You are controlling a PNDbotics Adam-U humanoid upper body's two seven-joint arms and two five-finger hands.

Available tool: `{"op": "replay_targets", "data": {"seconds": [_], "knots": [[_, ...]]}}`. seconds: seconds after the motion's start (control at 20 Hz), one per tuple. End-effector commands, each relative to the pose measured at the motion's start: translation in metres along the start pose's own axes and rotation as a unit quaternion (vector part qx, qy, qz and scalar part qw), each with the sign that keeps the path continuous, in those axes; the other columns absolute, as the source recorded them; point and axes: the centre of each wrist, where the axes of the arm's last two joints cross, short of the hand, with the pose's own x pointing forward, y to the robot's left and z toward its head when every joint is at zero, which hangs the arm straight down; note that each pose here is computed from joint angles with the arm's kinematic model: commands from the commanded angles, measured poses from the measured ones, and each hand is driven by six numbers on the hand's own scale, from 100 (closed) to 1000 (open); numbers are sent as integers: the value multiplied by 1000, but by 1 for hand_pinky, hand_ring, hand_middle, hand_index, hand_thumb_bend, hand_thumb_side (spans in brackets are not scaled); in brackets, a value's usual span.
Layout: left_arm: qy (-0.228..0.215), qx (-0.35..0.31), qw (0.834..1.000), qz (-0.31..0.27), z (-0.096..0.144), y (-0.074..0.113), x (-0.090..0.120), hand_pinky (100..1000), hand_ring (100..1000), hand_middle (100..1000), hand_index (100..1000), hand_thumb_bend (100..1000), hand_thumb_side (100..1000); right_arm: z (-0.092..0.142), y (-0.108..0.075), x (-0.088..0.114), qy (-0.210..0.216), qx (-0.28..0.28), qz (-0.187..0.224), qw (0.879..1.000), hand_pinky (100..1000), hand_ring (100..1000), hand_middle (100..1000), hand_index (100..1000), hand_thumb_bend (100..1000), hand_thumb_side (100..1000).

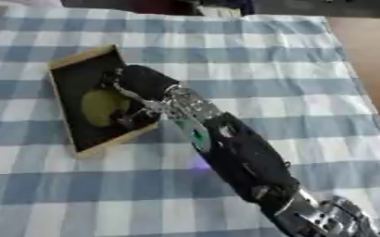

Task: Pick up objects on the table and place them in the box.

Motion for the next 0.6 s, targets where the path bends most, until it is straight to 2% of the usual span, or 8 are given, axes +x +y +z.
{"op": "replay_targets", "data": {"seconds": [0.05, 0.25, 0.35, 0.6], "knots": [[-17, -5, 1000, 0, -7, 1, 7, 671, 509, 727, 845, 100, 511, -1, -23, 1, -9, -29, 16, 999, 808, 814, 801, 843, 338, 255], [-16, -5, 1000, -4, -6, 2, 7, 672, 510, 727, 845, 100, 510, 8, -55, 0, -18, -79, 20, 997, 803, 804, 791, 836, 322, 229], [-16, -4, 1000, -5, -6, 3, 7, 672, 510, 727, 845, 100, 510, 19, -78, -2, -23, -118, 14, 993, 802, 799, 786, 833, 313, 202], [-15, -1, 1000, -12, -6, 6, 6, 671, 511, 727, 845, 100, 508, 68, -144, -7, -29, -222, -17, 975, 797, 780, 764, 825, 279, 169]]}}
